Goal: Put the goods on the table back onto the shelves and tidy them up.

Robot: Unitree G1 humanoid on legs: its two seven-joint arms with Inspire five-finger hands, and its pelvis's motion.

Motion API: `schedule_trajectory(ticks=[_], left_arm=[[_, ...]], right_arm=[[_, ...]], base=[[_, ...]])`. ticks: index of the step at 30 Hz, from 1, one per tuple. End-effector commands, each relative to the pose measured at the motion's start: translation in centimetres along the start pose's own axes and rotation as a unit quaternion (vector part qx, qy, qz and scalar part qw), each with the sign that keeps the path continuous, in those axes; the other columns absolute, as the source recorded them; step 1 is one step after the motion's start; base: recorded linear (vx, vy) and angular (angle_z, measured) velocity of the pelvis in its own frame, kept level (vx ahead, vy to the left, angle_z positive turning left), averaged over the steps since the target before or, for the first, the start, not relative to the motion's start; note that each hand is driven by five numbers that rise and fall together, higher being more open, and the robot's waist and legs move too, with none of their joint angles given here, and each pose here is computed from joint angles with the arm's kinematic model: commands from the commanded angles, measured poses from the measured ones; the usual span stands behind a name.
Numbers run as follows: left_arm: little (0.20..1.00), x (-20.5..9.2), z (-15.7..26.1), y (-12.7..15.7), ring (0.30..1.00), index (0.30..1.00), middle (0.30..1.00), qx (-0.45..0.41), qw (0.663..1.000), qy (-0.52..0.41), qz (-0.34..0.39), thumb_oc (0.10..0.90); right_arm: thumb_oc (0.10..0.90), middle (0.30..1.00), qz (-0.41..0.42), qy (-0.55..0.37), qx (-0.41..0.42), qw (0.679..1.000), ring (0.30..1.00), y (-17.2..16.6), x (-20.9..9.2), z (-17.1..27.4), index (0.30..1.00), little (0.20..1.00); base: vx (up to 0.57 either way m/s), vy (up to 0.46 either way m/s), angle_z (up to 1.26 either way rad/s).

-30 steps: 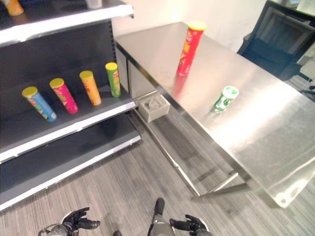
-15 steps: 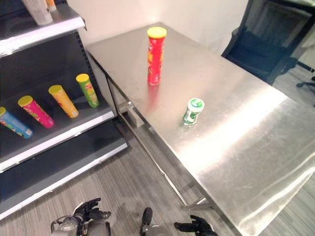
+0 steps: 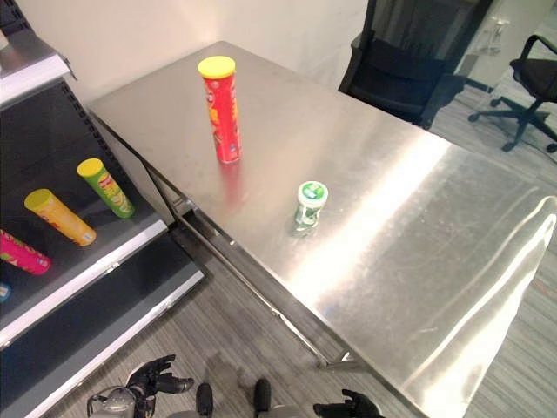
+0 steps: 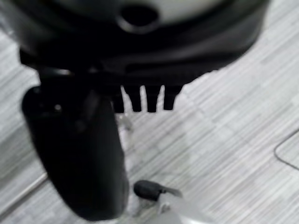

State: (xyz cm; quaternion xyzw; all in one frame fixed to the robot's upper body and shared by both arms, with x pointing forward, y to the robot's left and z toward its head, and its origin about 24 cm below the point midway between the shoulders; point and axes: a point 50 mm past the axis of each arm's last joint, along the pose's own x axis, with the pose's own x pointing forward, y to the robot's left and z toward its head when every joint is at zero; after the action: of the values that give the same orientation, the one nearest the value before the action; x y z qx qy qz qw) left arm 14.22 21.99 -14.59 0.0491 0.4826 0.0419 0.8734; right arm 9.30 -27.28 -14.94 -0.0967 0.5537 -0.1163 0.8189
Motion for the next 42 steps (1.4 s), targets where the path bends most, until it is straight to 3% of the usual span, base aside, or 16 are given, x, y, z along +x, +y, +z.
schedule_trajectory(ticks=[1, 4, 9, 12, 13, 14, 15, 16, 17, 19, 24, 28, 30, 32, 42], left_arm=[[0.9, -0.1, 1.5, 3.2, 0.9, 0.9, 0.9, -0.004, 0.999, -0.032, 0.042, 0.8], [0.9, -0.3, 1.2, 4.4, 0.9, 0.9, 0.9, -0.006, 0.998, -0.027, 0.052, 0.8], [0.9, -0.4, 0.8, 5.0, 0.9, 0.9, 0.9, 0.013, 0.998, -0.015, 0.054, 0.8], [0.9, -0.4, 1.0, 4.7, 0.9, 0.9, 0.9, 0.024, 0.998, -0.022, 0.055, 0.8], [0.9, -0.4, 1.0, 4.7, 0.9, 0.9, 0.9, 0.024, 0.998, -0.022, 0.055, 0.8], [0.9, -0.4, 1.2, 4.3, 0.9, 0.9, 0.9, 0.028, 0.998, -0.033, 0.049, 0.8], [0.9, -0.3, 1.3, 4.2, 0.9, 0.9, 0.9, 0.029, 0.998, -0.033, 0.048, 0.8], [0.9, -0.3, 1.2, 3.9, 0.9, 0.9, 0.9, 0.034, 0.998, -0.032, 0.039, 0.8], [0.9, -0.3, 1.2, 3.9, 0.9, 0.9, 0.9, 0.034, 0.998, -0.032, 0.039, 0.8], [0.9, -0.5, 0.9, 3.9, 0.9, 0.9, 0.9, 0.035, 0.998, -0.034, 0.03, 0.8], [0.9, -1.0, -0.3, 3.4, 0.9, 0.9, 0.9, 0.049, 0.998, -0.035, -0.004, 0.8], [0.9, -1.2, -1.1, 2.8, 0.9, 0.9, 0.9, 0.05, 0.998, -0.028, -0.016, 0.8], [0.9, -1.2, -1.1, 2.8, 0.9, 0.9, 0.9, 0.05, 0.998, -0.028, -0.016, 0.8], [0.9, -1.3, -1.7, 2.6, 0.9, 0.9, 0.9, 0.037, 0.999, -0.021, -0.018, 0.8], [0.9, -1.5, -2.2, 2.8, 0.9, 0.9, 0.9, 0.027, 1.0, -0.014, -0.009, 0.8]], right_arm=[[0.8, 0.9, -0.054, 0.1, 0.031, 0.993, 0.9, -3.1, -1.3, -5.7, 0.9, 0.9], [0.8, 0.9, -0.131, 0.153, 0.115, 0.973, 0.9, -7.5, -3.0, -9.0, 0.9, 0.9], [0.8, 0.9, -0.3, 0.126, 0.232, 0.917, 0.9, -17.8, -7.0, -9.3, 0.9, 0.9], [0.8, 0.9, -0.394, -0.001, 0.262, 0.881, 0.9, -23.8, -9.1, -4.4, 0.9, 0.9], [0.8, 0.9, -0.394, -0.001, 0.262, 0.881, 0.9, -23.8, -9.1, -4.4, 0.9, 0.9], [0.8, 0.9, -0.433, -0.223, 0.202, 0.849, 0.9, -28.1, -12.8, 5.0, 0.9, 0.9], [0.8, 0.9, -0.434, -0.222, 0.203, 0.849, 0.9, -28.1, -12.9, 4.8, 0.9, 0.9], [0.8, 0.9, -0.397, -0.392, 0.148, 0.817, 0.9, -27.8, -16.2, 12.4, 0.9, 0.9], [0.8, 0.9, -0.397, -0.392, 0.148, 0.817, 0.9, -27.8, -16.2, 12.4, 0.9, 0.9], [0.8, 0.9, -0.313, -0.558, 0.083, 0.764, 0.9, -25.4, -20.9, 18.8, 0.9, 0.9], [0.8, 0.9, -0.152, -0.73, -0.02, 0.666, 0.9, -19.2, -27.2, 24.4, 0.9, 0.9], [0.8, 0.9, -0.106, -0.734, -0.095, 0.665, 0.9, -16.3, -27.7, 25.6, 0.9, 0.9], [0.8, 0.9, -0.105, -0.734, -0.096, 0.664, 0.9, -16.3, -27.7, 25.6, 0.9, 0.9], [0.8, 0.9, -0.075, -0.704, -0.14, 0.692, 0.9, -14.6, -26.1, 25.9, 0.9, 0.9], [0.8, 0.9, -0.102, -0.652, -0.123, 0.741, 0.9, -14.0, -21.7, 25.4, 0.9, 0.9]], base=[[0.04, 0.078, -0.21], [0.04, 0.067, -0.23], [0.04, 0.071, -0.3], [0.02, 0.053, -0.32], [0.02, 0.061, -0.13], [0.0, 0.041, 0.0], [0.01, 0.058, -0.08], [-0.01, 0.011, -0.19], [0.01, 0.021, -0.32], [0.02, 0.0, -0.2], [0.03, -0.02, 0.08], [0.02, -0.022, 0.23], [0.01, -0.022, 0.24], [0.02, -0.055, 0.27], [0.02, -0.036, 0.08]])
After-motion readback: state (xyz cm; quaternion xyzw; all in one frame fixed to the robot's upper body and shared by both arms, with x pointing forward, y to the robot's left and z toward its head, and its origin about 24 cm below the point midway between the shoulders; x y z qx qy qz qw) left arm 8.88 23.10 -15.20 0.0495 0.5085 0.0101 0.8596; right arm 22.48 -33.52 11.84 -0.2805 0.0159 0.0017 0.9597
